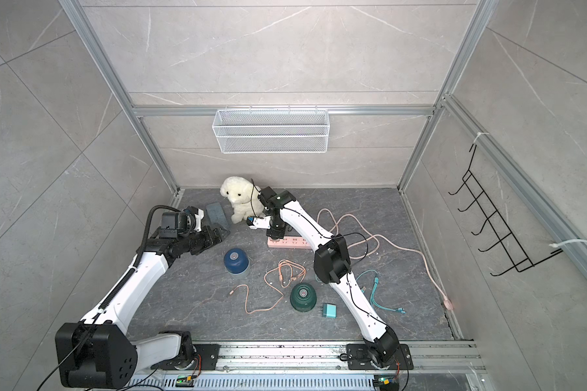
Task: Charge the cordless meat grinders
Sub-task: Insert the plug into the socket.
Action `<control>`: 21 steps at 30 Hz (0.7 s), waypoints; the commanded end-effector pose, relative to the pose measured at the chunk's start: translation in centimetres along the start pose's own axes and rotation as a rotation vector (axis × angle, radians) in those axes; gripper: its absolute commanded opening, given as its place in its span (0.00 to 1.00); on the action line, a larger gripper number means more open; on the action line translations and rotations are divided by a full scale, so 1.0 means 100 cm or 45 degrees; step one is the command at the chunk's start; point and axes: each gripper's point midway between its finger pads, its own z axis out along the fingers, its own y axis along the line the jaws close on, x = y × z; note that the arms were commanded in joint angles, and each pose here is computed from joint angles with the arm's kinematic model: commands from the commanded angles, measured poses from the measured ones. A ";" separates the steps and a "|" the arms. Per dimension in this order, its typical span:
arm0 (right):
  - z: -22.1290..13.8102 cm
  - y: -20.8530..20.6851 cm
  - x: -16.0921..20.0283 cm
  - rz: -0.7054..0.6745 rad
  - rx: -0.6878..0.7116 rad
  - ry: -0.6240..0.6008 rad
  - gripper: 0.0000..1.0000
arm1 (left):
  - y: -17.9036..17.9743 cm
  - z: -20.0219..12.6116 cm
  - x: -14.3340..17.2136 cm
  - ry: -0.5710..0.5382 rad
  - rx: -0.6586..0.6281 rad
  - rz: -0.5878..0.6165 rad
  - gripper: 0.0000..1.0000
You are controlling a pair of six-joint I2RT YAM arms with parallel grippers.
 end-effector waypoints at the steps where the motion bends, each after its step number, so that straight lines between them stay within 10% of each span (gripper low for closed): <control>1: -0.043 0.026 -0.016 -0.002 -0.078 -0.092 0.12 | -0.001 -0.008 -0.004 -0.038 0.001 0.030 0.90; 21: 0.002 0.021 0.007 -0.009 -0.032 0.090 0.27 | 0.002 -0.011 0.008 -0.006 -0.002 0.008 0.90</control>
